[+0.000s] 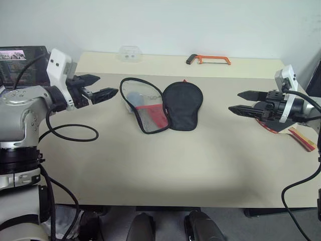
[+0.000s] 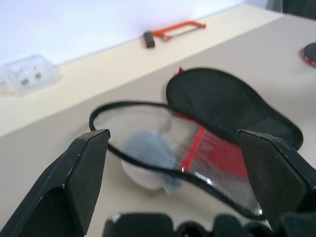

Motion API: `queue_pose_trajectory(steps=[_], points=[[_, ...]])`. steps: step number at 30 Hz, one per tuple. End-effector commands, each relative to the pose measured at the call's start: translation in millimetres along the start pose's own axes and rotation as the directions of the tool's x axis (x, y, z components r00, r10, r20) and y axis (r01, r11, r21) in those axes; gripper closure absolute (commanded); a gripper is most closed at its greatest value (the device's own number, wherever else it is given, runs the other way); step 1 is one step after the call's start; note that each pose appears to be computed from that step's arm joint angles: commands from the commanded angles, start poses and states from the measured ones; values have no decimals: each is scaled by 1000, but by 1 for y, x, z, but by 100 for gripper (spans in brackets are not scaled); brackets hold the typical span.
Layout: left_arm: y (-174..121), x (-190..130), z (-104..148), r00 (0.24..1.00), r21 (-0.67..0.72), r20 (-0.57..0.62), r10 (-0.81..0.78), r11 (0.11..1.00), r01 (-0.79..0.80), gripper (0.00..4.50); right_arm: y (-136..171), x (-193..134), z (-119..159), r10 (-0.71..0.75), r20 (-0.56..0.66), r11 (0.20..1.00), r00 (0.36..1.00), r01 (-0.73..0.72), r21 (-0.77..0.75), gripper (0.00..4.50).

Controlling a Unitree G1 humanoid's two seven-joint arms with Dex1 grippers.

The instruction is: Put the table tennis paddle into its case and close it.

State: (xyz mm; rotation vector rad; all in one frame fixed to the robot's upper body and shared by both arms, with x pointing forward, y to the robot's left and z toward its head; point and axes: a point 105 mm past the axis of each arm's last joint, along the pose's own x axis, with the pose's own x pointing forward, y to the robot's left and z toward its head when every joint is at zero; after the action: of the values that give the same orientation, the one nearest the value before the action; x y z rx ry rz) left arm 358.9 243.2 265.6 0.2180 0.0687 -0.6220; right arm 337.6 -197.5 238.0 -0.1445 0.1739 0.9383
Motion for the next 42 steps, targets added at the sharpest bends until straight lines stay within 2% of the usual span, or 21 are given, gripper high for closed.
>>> queue_pose_trajectory(steps=[1, 10, 14, 19, 28, 32, 35, 42], points=[[-1, -7, 25, 995, 34, 96, 5, 999, -8, 0, 5, -1, 15, 16, 45, 999, 999, -14, -42, 2], [-4, -1, 27, 995, 40, 100, -1, 999, -3, 0, 6, 5, 20, 34, 60, 998, 998, -31, -59, 2], [-8, 5, 15, 998, 14, 61, 5, 1000, -6, 0, 3, 5, 16, 15, 50, 998, 999, -11, -66, 2], [-3, 13, 16, 998, -24, 57, 40, 999, -39, 0, 2, -1, 21, 25, 82, 999, 996, -21, -50, 2], [10, 34, -22, 984, -192, -66, 163, 966, -173, 0, 9, 9, 18, 22, 89, 999, 996, -17, -51, 2], [-6, 55, -45, 985, -265, -138, 99, 955, -133, 0, 20, 5, 13, 24, 79, 999, 997, -20, -51, 2], [-7, 68, -64, 971, -313, -204, 123, 932, -184, 0, 15, -2, 13, -28, 84, 999, 996, 31, -35, 2], [-32, 103, -82, 971, -385, -230, 71, 909, -158, 0, 19, -7, 12, -41, 80, 999, 996, 43, -29, 2]])
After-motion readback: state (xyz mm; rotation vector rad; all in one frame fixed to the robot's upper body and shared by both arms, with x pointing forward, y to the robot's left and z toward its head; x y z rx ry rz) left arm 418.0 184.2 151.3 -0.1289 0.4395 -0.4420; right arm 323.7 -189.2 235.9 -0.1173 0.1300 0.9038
